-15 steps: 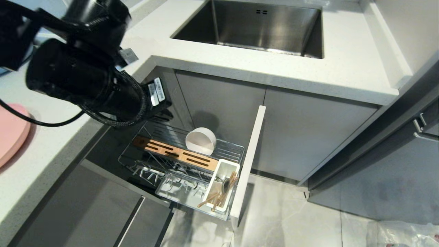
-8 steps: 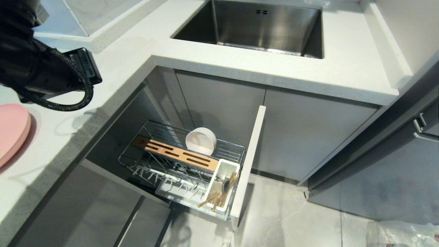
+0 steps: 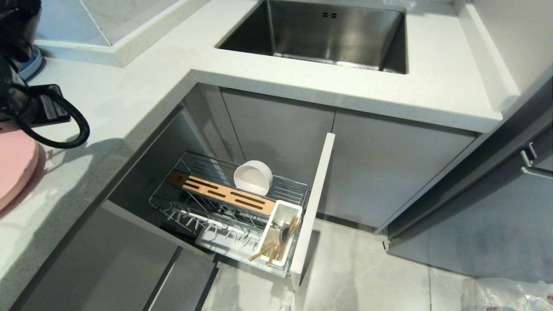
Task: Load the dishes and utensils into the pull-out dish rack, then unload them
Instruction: Pick up the plate and place it in the cupboard
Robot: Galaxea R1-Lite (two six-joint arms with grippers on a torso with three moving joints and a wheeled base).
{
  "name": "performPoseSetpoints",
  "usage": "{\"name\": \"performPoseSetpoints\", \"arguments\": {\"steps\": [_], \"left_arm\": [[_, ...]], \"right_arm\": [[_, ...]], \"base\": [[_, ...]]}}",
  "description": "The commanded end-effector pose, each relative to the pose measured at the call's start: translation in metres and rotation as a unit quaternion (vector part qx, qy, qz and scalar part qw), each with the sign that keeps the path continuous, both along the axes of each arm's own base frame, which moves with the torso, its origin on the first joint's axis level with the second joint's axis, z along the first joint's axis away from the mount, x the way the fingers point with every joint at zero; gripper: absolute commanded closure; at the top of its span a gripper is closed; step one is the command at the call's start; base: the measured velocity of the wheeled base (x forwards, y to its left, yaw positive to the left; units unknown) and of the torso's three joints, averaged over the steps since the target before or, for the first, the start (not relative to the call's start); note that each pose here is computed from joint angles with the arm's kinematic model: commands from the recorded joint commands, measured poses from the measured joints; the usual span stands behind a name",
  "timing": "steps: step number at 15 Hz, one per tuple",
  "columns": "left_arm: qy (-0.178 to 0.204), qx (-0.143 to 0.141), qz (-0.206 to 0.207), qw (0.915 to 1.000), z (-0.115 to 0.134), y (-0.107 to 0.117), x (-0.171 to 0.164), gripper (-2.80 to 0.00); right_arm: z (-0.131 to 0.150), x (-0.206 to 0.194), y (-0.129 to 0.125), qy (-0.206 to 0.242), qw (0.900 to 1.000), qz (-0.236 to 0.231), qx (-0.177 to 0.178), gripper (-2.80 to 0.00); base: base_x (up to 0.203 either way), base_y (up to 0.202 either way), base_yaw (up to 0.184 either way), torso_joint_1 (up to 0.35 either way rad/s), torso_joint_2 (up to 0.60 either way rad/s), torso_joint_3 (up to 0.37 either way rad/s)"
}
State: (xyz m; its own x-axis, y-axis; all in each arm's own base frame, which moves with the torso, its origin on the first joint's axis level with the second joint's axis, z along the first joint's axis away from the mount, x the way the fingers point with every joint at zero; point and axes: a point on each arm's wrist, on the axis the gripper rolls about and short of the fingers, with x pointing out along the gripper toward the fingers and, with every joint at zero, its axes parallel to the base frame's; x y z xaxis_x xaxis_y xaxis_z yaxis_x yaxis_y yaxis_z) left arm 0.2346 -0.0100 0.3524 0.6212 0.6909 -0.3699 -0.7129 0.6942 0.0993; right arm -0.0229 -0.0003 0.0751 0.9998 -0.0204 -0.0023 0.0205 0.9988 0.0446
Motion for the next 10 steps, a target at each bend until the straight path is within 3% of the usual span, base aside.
{"name": "performPoseSetpoints", "arguments": {"steps": [1, 6, 10], "left_arm": [[0.012, 0.004, 0.019, 0.9997, -0.005, 0.006, 0.007, -2.8], [0.017, 0.01, 0.032, 0.9993, -0.007, 0.01, 0.01, -2.8], [0.05, 0.015, 0.064, 0.9966, -0.021, 0.027, 0.03, -2.8]], "right_arm": [[0.0, 0.0, 0.0, 0.001, 1.0, -0.001, 0.0, 0.0], [0.0, 0.0, 0.0, 0.001, 1.0, 0.0, 0.001, 0.0], [0.0, 0.0, 0.0, 0.001, 1.0, 0.0, 0.0, 0.0]], "base": [[0.0, 0.0, 0.0, 0.0, 0.0, 0.0], [0.0, 0.0, 0.0, 0.0, 0.0, 0.0], [0.0, 0.0, 0.0, 0.0, 0.0, 0.0]]}}
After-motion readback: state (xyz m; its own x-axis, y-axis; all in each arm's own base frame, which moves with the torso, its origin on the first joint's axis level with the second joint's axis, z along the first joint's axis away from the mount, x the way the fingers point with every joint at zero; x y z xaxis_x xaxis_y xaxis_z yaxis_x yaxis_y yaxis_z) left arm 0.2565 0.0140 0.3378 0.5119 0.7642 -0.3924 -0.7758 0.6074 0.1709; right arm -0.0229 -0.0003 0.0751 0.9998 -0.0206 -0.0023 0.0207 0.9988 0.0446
